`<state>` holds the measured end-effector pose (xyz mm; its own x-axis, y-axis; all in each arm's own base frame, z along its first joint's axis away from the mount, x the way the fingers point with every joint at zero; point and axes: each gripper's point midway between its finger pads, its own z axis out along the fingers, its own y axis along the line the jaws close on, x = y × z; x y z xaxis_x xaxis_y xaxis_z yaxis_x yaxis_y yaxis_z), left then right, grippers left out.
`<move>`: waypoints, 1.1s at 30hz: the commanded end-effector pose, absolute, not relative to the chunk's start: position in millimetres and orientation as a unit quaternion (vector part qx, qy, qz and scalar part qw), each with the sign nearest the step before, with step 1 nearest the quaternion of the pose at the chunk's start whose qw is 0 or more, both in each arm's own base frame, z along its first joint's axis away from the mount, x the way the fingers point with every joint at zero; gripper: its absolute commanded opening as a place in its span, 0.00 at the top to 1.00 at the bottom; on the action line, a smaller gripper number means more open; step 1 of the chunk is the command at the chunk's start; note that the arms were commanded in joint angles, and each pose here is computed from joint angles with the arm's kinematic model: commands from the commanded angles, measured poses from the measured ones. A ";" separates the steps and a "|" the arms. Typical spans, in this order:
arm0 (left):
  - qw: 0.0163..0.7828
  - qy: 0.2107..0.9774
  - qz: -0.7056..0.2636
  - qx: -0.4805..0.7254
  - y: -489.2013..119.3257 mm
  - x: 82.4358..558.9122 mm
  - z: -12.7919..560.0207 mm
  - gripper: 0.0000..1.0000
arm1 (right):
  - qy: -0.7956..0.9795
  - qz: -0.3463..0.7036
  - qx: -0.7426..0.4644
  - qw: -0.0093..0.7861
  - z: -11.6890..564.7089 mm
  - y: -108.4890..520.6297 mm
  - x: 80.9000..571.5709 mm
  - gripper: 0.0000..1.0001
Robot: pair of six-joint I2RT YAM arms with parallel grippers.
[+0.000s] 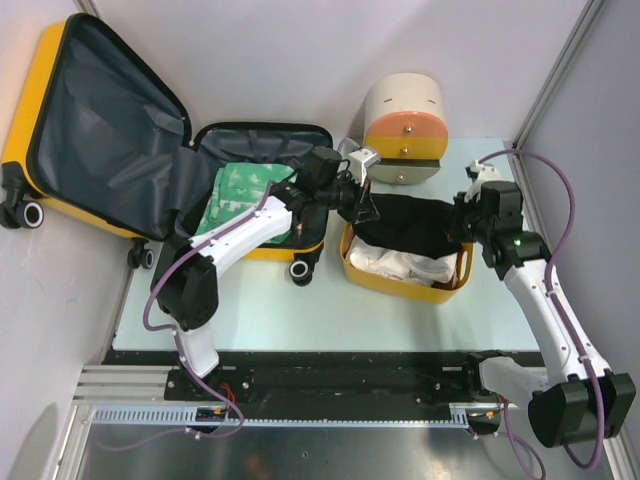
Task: Open, take out, and arrange the luggage
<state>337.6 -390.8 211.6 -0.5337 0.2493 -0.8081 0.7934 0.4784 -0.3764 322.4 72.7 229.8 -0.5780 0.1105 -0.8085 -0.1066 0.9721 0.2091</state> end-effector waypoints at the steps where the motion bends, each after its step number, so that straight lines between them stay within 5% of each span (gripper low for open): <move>1: 0.358 0.771 -0.400 0.343 -393.3 331.1 209.4 1.00 | 0.889 0.102 -0.008 0.447 201.6 62.8 303.0 1.00; 7: 0.274 0.804 -0.407 0.336 -386.5 306.2 146.4 0.94 | 0.918 0.094 -0.007 0.386 151.8 44.1 297.8 1.00; 16: 0.289 0.793 -0.434 0.317 -375.4 283.7 191.2 0.98 | 0.912 0.088 -0.011 0.400 180.0 20.5 294.1 1.00; 23: 0.247 0.828 -0.400 0.304 -360.5 274.9 142.6 0.97 | 0.927 0.102 -0.005 0.361 152.5 25.2 287.7 1.00; 26: 0.230 0.836 -0.394 0.305 -360.1 274.3 129.8 0.79 | 0.930 0.108 -0.015 0.351 143.2 28.8 292.1 1.00; 29: 0.216 0.838 -0.387 0.318 -356.3 276.5 129.5 0.54 | 0.933 0.146 -0.047 0.327 142.7 39.2 283.0 0.52; 30: 0.239 0.824 -0.393 0.330 -348.9 280.4 149.9 0.44 | 0.919 0.170 -0.084 0.347 161.4 48.3 282.2 0.24; 32: 0.262 0.801 -0.412 0.348 -337.1 277.5 175.8 0.30 | 0.907 0.180 -0.111 0.363 179.4 52.9 276.4 0.08; 33: 0.281 0.779 -0.422 0.368 -325.6 276.6 189.4 0.02 | 0.893 0.184 -0.143 0.384 194.6 56.9 277.4 0.00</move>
